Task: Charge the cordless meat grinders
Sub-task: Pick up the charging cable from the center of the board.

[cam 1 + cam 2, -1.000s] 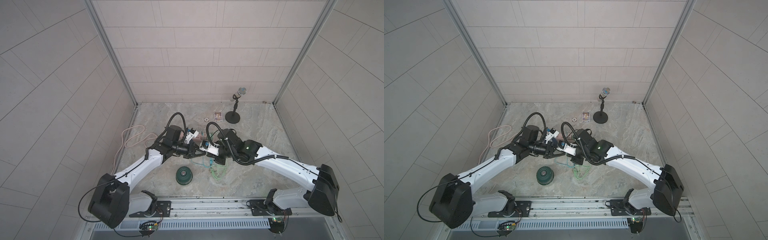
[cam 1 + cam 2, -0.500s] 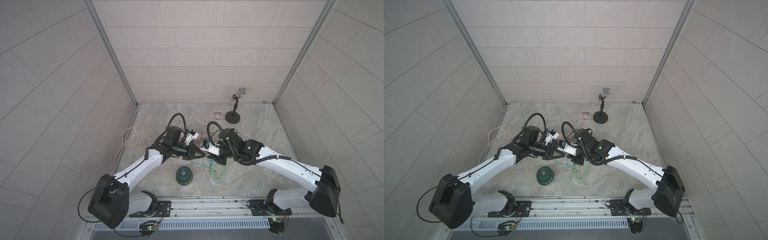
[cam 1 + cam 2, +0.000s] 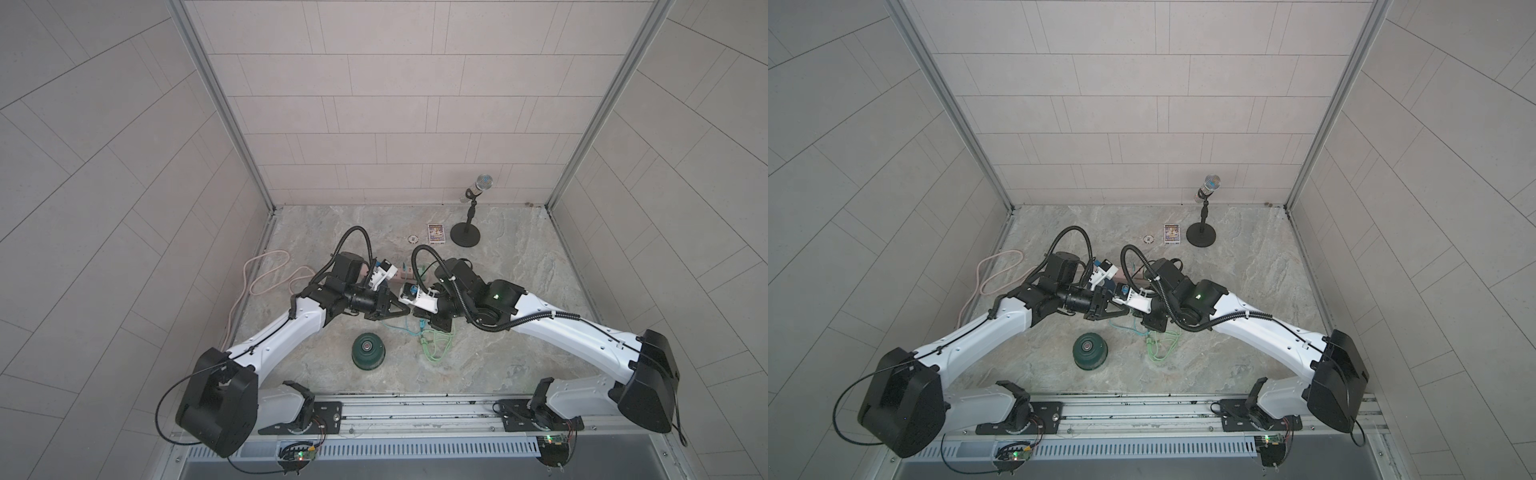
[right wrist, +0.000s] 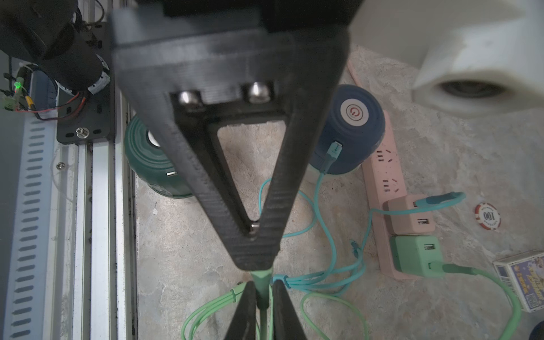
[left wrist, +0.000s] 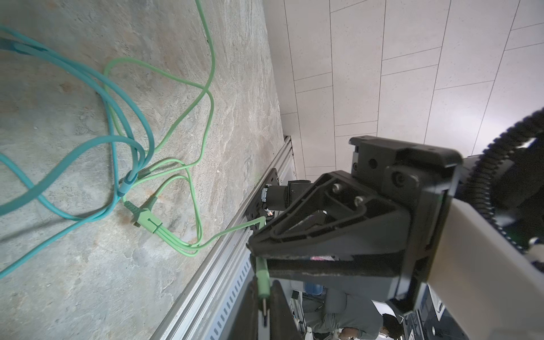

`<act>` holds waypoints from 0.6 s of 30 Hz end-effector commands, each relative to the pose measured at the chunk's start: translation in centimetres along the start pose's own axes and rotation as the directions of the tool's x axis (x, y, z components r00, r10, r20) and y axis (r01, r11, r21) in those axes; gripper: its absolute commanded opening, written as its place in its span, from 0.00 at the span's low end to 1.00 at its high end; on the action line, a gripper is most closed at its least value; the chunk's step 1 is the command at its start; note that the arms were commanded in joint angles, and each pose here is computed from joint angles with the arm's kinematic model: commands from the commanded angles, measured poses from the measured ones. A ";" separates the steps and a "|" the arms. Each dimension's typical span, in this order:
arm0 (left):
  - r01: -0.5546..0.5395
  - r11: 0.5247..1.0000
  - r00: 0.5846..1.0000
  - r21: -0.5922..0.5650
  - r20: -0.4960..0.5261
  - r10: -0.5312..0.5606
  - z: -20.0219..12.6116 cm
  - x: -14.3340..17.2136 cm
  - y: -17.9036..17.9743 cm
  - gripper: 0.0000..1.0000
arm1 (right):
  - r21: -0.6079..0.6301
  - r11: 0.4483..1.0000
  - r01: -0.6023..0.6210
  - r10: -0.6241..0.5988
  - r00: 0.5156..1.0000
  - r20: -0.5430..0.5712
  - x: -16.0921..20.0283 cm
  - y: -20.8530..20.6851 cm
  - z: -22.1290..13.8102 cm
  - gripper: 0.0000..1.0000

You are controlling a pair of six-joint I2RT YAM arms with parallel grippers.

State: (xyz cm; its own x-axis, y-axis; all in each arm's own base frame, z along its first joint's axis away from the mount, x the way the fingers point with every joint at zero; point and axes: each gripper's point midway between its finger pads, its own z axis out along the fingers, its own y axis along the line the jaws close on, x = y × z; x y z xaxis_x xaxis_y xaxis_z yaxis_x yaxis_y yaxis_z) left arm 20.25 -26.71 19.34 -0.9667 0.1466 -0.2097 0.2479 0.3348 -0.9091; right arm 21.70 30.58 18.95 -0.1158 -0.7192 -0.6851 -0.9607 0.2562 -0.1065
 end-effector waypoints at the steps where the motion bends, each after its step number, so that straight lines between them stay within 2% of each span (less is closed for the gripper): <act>1: -0.061 0.998 0.998 0.023 0.016 0.060 -0.5 -0.4 -1.7 0.06 | -0.014 1.000 0.009 -0.009 1.000 -0.006 -0.5 0.2 0.0 0.13; 13: -0.036 0.999 0.999 -0.004 0.010 0.036 -0.6 0.0 -1.0 0.07 | -0.012 1.000 -0.012 0.011 0.999 -0.033 -0.5 0.1 -0.6 0.07; 18: -0.023 0.996 0.999 -0.082 0.021 0.025 -1.6 0.0 -0.3 0.30 | -0.066 0.997 -0.034 0.028 0.996 -0.084 0.2 1.0 -0.7 0.07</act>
State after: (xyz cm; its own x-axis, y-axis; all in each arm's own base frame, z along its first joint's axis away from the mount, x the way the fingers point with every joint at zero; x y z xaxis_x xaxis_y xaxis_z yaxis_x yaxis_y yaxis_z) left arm 20.14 -26.19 19.22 -0.9701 0.1392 -0.1986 0.2370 0.3702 -0.8982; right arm 21.31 30.51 19.18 -0.1428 -0.7466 -0.6498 -0.9654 0.2499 -0.0750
